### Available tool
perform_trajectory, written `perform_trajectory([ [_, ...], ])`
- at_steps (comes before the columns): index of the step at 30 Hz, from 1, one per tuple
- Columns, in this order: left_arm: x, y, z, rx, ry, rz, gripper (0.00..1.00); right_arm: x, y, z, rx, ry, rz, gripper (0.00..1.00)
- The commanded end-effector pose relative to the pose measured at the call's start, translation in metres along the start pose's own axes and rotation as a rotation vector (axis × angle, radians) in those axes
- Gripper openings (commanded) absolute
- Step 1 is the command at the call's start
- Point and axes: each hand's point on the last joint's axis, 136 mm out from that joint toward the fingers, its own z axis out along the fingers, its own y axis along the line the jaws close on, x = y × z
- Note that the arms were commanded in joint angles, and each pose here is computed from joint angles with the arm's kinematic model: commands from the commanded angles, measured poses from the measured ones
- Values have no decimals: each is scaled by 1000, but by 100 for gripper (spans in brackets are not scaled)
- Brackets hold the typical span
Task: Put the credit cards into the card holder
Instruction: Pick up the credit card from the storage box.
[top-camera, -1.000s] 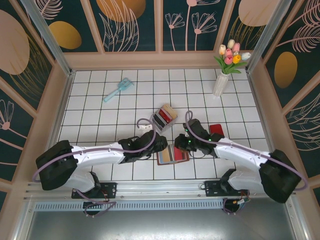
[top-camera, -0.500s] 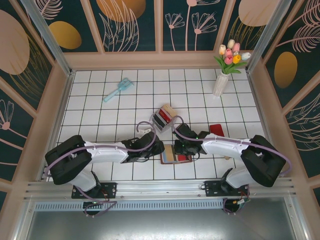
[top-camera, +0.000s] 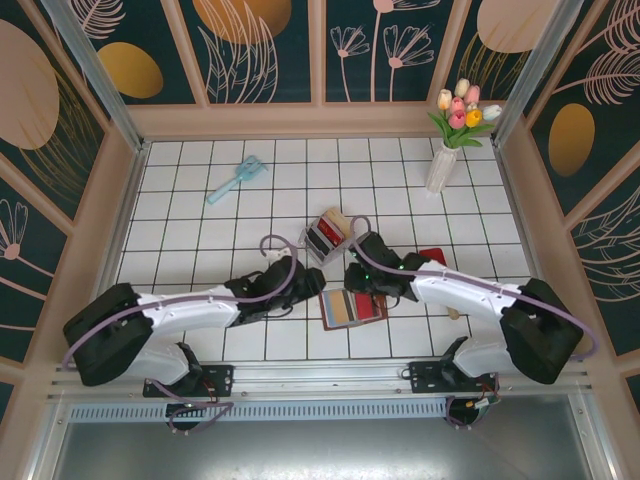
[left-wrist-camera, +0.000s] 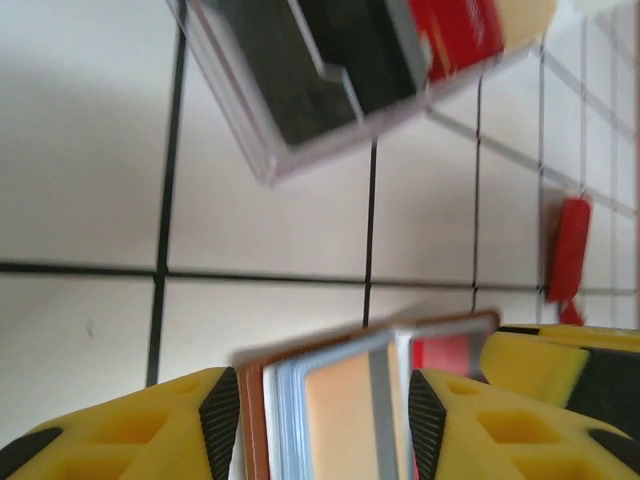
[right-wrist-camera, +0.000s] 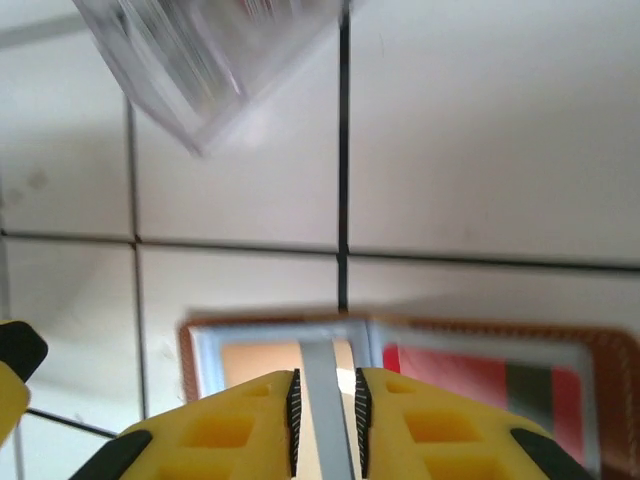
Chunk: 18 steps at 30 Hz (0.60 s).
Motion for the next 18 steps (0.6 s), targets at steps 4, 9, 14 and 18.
perform_trajectory([
  [4,-55,14,-1,36,-93,-124,55,-66,34,-16,-95,-116,-181,27],
  [9,-89,20,11,47,-114,-178,61,-95,39,-2,-1,-117,-298,31],
  [14,-105,16,37,86,-61,-201,61,-126,32,6,154,-145,-371,32],
  [18,-110,7,52,119,-38,-201,62,-158,26,-3,190,-191,-375,41],
])
